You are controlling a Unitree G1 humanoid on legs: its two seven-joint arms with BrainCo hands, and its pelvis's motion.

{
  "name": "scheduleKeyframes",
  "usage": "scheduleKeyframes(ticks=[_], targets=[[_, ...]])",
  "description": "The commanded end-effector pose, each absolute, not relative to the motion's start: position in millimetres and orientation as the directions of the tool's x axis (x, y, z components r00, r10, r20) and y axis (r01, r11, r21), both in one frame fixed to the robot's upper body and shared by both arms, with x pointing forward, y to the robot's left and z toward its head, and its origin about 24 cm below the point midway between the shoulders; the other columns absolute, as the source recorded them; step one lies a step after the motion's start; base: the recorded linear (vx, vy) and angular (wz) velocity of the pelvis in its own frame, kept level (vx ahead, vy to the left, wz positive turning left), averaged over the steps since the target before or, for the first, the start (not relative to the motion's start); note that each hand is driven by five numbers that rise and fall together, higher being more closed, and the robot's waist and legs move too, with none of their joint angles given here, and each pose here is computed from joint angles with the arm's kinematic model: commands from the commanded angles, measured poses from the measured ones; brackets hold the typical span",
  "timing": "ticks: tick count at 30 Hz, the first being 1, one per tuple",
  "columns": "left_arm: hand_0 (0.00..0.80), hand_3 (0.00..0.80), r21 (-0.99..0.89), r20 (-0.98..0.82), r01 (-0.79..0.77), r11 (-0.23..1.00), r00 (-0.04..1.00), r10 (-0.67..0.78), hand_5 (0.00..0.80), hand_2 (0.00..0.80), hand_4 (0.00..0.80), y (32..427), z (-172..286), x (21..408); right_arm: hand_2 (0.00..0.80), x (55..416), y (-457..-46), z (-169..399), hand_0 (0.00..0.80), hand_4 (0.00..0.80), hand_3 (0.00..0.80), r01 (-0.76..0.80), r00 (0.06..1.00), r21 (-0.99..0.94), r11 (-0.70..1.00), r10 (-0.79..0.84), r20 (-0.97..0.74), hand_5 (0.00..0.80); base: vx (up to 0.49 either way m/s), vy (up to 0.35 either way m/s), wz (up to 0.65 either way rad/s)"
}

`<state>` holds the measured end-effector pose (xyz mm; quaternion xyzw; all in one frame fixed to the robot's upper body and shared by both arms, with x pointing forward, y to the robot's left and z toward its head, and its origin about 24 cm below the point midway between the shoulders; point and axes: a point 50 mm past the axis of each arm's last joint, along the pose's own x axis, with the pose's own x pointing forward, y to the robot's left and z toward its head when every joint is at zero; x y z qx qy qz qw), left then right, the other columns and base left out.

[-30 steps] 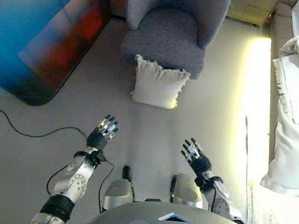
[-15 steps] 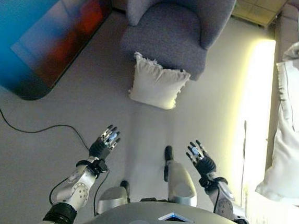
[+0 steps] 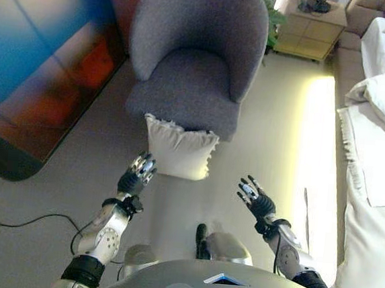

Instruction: Pick up the cushion and take it to the sofa

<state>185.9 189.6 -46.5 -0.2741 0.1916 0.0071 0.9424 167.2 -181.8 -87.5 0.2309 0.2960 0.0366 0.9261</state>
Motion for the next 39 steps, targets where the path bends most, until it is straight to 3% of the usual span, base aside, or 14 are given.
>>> scheduleKeyframes(ticks=[1,8,19,26,32,39], targets=[[0.000,0.000,-0.521,-0.261,-0.095,0.849,0.964,-0.052,0.000,0.000,0.000,201.3,-24.4,196.4,0.000,182.3,-172.2,-67.3,0.000,0.000,0.000,-0.004,0.886,0.471,0.882,0.222,-0.408,0.000,0.281,0.098,-0.15],[0.000,0.000,-0.543,-0.245,-0.088,0.835,0.968,-0.057,0.000,0.000,0.000,201.0,-32.1,188.6,0.000,161.9,-175.7,-76.5,0.000,0.000,0.000,0.000,0.868,0.491,0.871,0.244,-0.433,0.000,0.292,0.087,-0.23],[0.000,0.000,-0.556,-0.245,-0.085,0.827,0.967,-0.065,0.000,0.000,0.000,206.2,-28.3,195.5,0.000,172.4,-168.3,-70.4,0.000,0.000,0.000,0.068,0.881,0.514,0.855,0.190,-0.433,0.000,0.333,0.199,-0.09],[0.000,0.000,-0.496,-0.264,-0.105,0.862,0.964,-0.035,0.000,0.000,0.000,215.7,-29.4,192.7,0.000,176.0,-155.6,-74.5,0.000,0.000,0.000,0.013,0.868,0.523,0.852,0.250,-0.429,0.000,0.346,0.248,-0.03],[0.000,0.000,-0.471,-0.298,-0.124,0.873,0.954,-0.025,0.000,0.000,0.000,222.9,-33.8,185.5,0.000,162.2,-155.6,-78.9,0.000,0.000,0.000,0.060,0.863,0.517,0.854,0.216,-0.457,0.000,0.289,0.236,0.03],[0.000,0.000,-0.469,-0.241,-0.082,0.879,0.970,-0.038,0.000,0.000,0.000,225.2,-18.5,190.0,0.000,145.8,-170.8,-81.8,0.000,0.000,0.000,0.089,0.850,0.510,0.855,0.202,-0.487,0.000,0.378,-0.125,0.15]])
